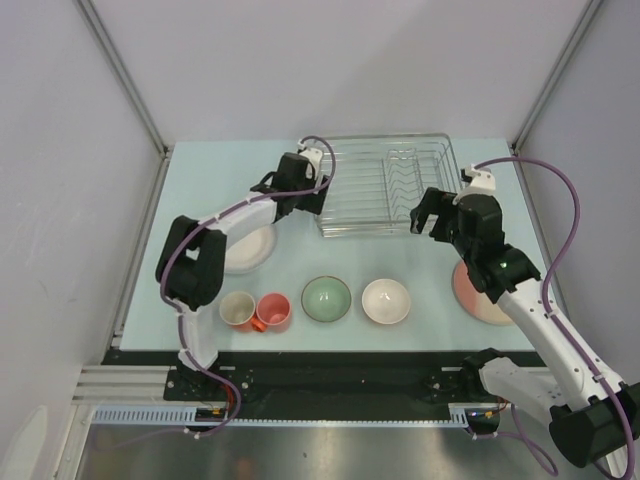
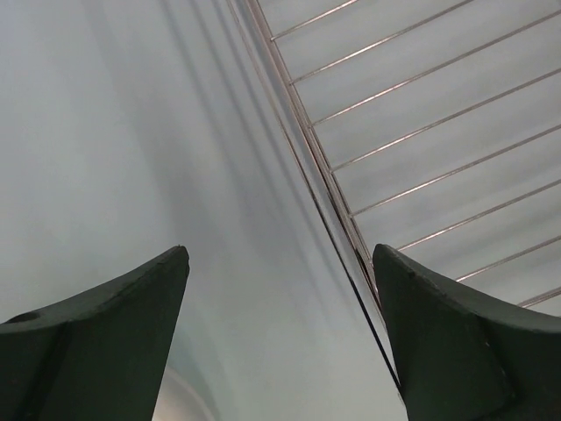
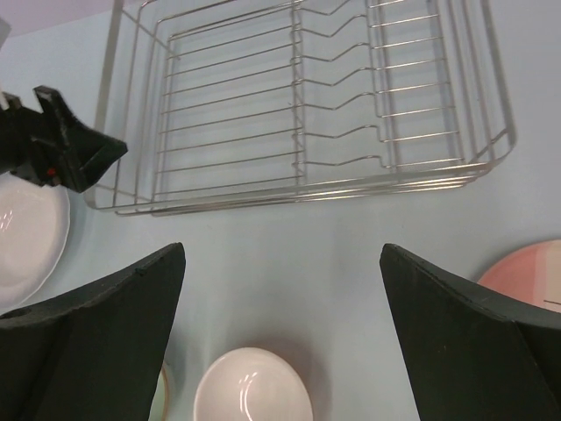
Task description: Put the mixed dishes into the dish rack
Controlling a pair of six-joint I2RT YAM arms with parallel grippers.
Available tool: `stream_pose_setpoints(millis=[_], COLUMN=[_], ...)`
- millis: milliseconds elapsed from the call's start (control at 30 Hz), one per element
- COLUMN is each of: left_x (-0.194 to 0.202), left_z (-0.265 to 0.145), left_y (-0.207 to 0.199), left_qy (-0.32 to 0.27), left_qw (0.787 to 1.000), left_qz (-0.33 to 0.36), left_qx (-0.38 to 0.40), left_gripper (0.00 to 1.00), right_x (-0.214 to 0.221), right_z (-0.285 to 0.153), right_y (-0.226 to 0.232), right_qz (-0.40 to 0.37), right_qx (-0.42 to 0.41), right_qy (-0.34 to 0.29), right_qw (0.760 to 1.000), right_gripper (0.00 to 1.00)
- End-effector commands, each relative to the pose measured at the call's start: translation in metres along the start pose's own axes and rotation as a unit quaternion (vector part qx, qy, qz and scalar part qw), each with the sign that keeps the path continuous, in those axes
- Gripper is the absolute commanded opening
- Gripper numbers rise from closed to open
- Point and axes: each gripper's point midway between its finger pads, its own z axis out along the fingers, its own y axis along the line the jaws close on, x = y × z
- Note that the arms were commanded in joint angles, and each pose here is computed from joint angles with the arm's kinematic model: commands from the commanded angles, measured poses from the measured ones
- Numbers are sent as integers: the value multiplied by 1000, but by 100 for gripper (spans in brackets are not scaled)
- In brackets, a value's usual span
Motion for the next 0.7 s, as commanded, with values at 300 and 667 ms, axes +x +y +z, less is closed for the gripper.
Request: stream_pose_setpoints(millis=[300, 667], left_x=[64, 72], left_z=[-69, -84], left_y=[29, 59], left_qy=[43, 32], left_qw=[997, 994], left_qz=[65, 95], left_qx=[-15, -51], left_gripper=[86, 83], right_x=[25, 102], right_z=[0, -14], right_y=[1, 76], right_qz=[1, -83], right_qx=[3, -71], right_qy=[33, 127], right_qw=[999, 986], right_gripper=[93, 82])
